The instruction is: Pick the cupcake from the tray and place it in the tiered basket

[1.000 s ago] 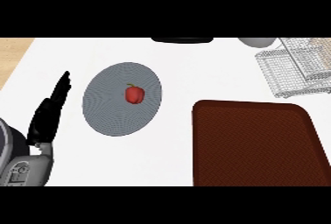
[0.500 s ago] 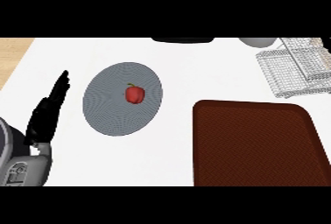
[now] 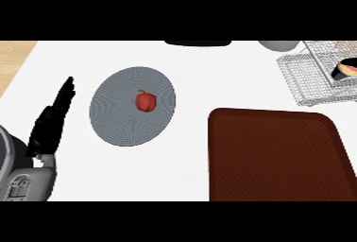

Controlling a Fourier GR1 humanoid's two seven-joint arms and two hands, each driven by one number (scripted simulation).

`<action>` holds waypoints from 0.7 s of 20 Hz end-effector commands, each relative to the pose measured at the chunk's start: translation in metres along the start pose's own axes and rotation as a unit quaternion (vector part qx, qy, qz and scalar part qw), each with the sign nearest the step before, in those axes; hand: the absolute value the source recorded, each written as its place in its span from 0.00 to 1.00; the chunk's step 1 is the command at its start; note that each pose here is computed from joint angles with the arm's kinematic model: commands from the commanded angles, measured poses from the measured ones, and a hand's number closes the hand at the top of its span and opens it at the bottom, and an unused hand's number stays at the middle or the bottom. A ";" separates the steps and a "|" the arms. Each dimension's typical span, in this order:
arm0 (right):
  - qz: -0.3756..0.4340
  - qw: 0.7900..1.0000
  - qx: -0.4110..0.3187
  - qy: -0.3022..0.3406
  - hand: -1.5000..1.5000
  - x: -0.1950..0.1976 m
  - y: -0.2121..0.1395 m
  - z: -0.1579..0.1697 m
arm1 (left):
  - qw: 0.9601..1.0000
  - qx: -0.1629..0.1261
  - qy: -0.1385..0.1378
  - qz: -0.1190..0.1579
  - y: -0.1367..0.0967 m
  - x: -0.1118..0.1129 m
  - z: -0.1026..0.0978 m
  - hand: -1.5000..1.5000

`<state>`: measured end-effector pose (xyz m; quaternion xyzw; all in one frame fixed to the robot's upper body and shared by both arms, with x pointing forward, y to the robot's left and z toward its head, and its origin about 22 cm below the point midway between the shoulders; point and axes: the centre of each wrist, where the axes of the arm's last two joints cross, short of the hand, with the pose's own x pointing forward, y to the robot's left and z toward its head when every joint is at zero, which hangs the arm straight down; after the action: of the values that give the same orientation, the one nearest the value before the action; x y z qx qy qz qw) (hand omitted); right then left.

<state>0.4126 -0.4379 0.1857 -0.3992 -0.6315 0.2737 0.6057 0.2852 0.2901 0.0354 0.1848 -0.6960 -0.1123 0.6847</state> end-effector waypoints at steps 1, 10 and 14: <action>-0.058 0.997 -0.050 -0.007 0.00 0.005 -0.027 -0.002 | 1.000 -0.003 0.009 0.000 -0.008 0.000 0.001 0.50; -0.105 0.987 -0.114 0.046 0.00 -0.021 -0.102 0.025 | 1.000 0.006 0.004 -0.001 0.001 0.008 -0.002 0.50; -0.147 0.980 -0.092 0.095 0.00 -0.061 -0.127 0.058 | 1.000 0.003 0.010 0.005 -0.001 -0.013 0.008 0.50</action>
<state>0.3596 -0.5181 0.2527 -0.4001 -0.6583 0.1147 0.6272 0.2875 0.2921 0.0371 0.1866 -0.6926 -0.1058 0.6887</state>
